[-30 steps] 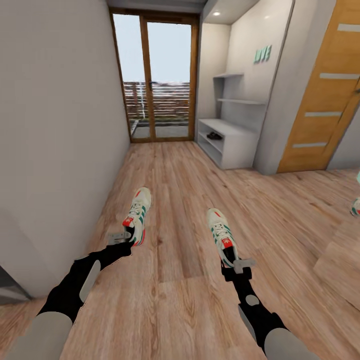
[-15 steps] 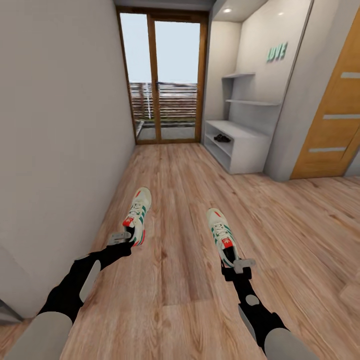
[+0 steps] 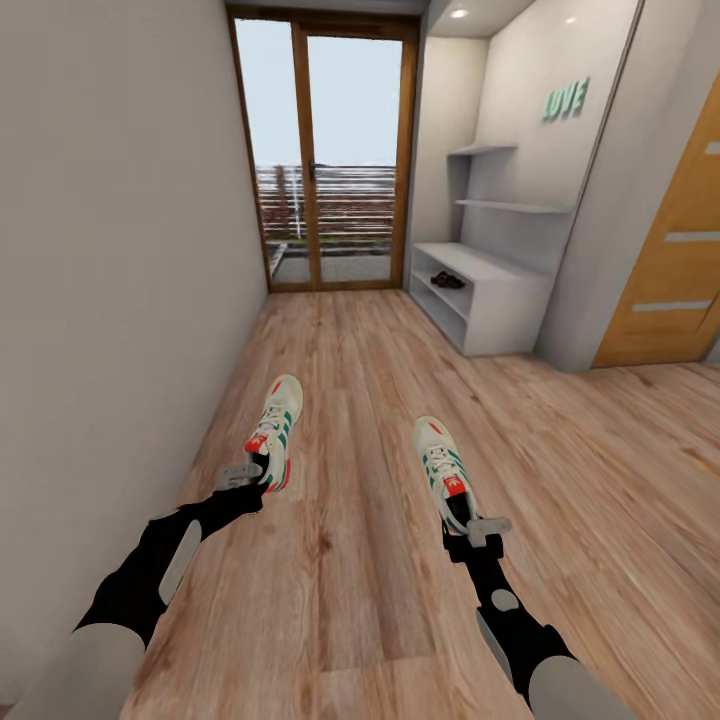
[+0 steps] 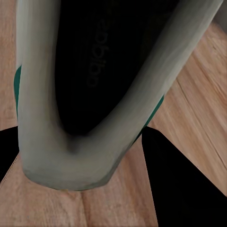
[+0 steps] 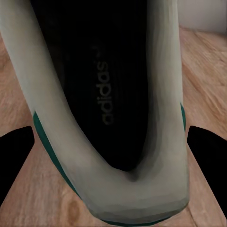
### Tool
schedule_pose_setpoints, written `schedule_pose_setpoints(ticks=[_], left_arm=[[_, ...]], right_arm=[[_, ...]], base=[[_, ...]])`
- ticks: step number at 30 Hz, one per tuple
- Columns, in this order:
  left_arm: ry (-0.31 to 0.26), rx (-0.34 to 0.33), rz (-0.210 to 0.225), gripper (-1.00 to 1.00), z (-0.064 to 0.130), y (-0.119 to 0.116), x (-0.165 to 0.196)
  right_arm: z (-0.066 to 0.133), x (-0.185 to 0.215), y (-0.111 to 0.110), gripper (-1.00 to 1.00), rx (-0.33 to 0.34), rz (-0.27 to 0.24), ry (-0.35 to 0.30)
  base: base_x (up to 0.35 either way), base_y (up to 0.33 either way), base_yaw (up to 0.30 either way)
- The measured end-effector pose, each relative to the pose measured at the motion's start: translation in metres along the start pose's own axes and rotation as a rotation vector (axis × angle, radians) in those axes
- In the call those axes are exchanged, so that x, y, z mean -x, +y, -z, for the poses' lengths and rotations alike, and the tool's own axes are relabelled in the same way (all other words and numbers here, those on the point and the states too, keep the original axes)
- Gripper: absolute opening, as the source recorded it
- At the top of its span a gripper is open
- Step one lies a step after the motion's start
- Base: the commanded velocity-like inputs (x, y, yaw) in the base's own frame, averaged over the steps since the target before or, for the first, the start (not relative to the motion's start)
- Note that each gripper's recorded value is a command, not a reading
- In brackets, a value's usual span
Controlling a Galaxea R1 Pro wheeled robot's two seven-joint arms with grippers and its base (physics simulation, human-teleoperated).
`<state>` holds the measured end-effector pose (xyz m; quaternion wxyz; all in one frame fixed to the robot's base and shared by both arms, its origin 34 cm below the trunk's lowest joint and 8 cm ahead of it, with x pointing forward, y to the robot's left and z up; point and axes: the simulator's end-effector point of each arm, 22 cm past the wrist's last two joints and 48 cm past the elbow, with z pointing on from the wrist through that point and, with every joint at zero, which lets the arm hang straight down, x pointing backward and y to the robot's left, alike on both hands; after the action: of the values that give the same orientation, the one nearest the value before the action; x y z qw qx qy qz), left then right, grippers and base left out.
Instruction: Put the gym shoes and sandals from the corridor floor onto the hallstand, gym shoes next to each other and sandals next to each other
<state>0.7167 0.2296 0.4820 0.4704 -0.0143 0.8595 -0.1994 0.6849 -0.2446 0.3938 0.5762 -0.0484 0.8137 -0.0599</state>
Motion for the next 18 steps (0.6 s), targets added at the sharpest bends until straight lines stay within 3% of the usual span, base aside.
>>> schedule_pose_setpoints(ticks=[18], left_arm=[[-0.004,-0.001,-0.002,-1.0,0.0013,-0.001,0.0025]], right_arm=[[0.0,0.0043,-0.0009,-1.0,-0.002,0.0,-0.008]], base=[[0.347,0.0,0.0]])
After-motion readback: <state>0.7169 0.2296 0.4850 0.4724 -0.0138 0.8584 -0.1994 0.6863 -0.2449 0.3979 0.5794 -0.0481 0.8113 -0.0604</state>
